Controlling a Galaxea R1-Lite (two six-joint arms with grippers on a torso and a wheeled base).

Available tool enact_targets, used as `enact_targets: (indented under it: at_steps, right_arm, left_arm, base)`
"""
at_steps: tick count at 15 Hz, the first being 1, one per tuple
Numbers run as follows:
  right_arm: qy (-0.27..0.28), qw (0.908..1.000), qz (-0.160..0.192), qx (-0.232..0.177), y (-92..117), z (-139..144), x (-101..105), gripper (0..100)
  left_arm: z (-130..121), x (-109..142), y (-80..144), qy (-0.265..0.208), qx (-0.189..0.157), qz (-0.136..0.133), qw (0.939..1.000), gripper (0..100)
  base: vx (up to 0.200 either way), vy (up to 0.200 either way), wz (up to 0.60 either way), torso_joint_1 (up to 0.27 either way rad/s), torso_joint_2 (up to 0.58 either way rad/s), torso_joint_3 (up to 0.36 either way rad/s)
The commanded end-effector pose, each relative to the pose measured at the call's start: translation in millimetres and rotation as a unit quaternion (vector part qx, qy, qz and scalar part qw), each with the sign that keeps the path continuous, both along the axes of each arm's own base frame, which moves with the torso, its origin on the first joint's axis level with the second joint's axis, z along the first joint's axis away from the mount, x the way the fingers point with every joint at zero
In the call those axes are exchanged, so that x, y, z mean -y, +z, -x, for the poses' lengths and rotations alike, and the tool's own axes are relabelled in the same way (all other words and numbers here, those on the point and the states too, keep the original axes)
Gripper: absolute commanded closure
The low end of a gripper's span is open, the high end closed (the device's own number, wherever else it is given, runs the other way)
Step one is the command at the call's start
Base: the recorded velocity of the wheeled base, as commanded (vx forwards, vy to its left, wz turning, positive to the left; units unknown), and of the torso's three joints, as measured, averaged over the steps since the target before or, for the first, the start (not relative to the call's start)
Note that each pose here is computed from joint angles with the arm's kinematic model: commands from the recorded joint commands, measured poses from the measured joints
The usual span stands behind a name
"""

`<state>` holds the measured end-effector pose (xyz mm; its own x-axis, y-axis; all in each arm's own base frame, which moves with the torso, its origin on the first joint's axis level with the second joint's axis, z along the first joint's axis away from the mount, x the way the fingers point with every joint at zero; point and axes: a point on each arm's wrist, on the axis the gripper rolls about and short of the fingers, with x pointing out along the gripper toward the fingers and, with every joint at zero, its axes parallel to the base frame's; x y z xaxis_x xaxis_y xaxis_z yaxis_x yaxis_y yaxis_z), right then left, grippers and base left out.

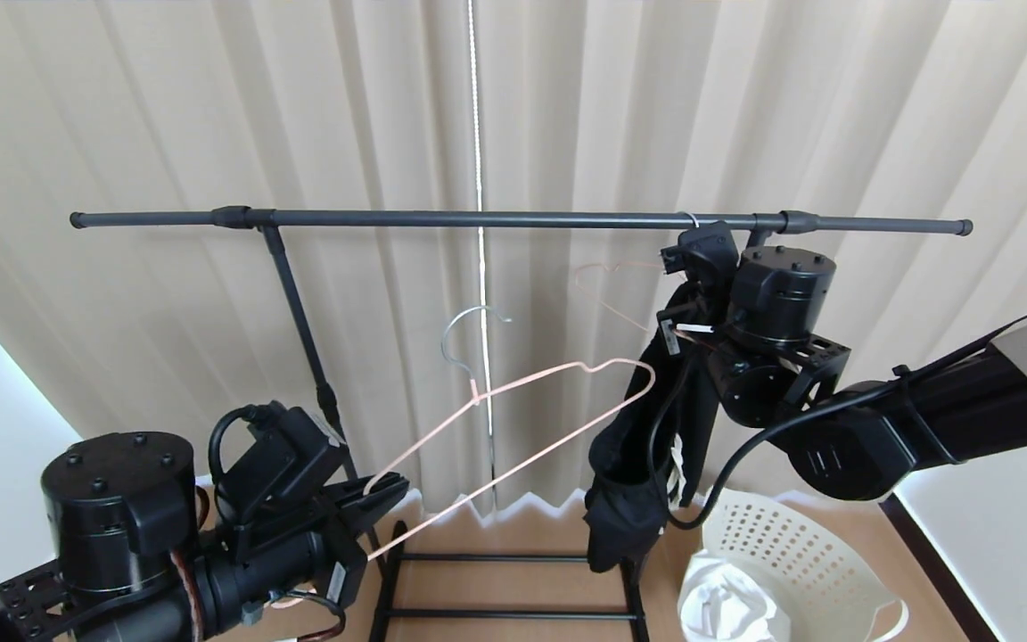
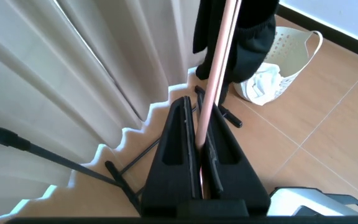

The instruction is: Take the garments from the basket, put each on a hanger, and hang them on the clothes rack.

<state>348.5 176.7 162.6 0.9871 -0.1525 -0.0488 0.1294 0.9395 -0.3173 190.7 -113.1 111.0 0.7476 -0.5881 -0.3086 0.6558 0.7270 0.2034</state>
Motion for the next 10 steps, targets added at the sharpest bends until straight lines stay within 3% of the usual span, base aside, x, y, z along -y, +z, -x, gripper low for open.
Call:
enact_targets:
  at_steps: [1, 4, 10]
  right_arm:
    - [-0.001, 1.0, -0.001, 0.001, -2, -5, -3, 100]
    - [0.017, 0.9998, -0.007, 0.01, 8, 15, -10, 100]
    - [0.036, 0.9989, -0.027, 0.012, 13, 41, -24, 100]
  left_arm:
    - [2, -1, 3, 0.0, 0.006, 0.004, 1.0, 100]
    - [-15, 9, -2, 0.004, -0.002, 0.002, 1.0, 100]
    - [-38, 27, -3, 0.017, -0.01, 0.024, 0.9995, 100]
  base:
    - [0.0, 0.0, 0.0, 0.0, 0.0, 0.0]
    - [0.0, 0.0, 0.0, 0.0, 0.0, 0.0]
    - [0.0, 0.0, 0.0, 0.0, 0.0, 0.0]
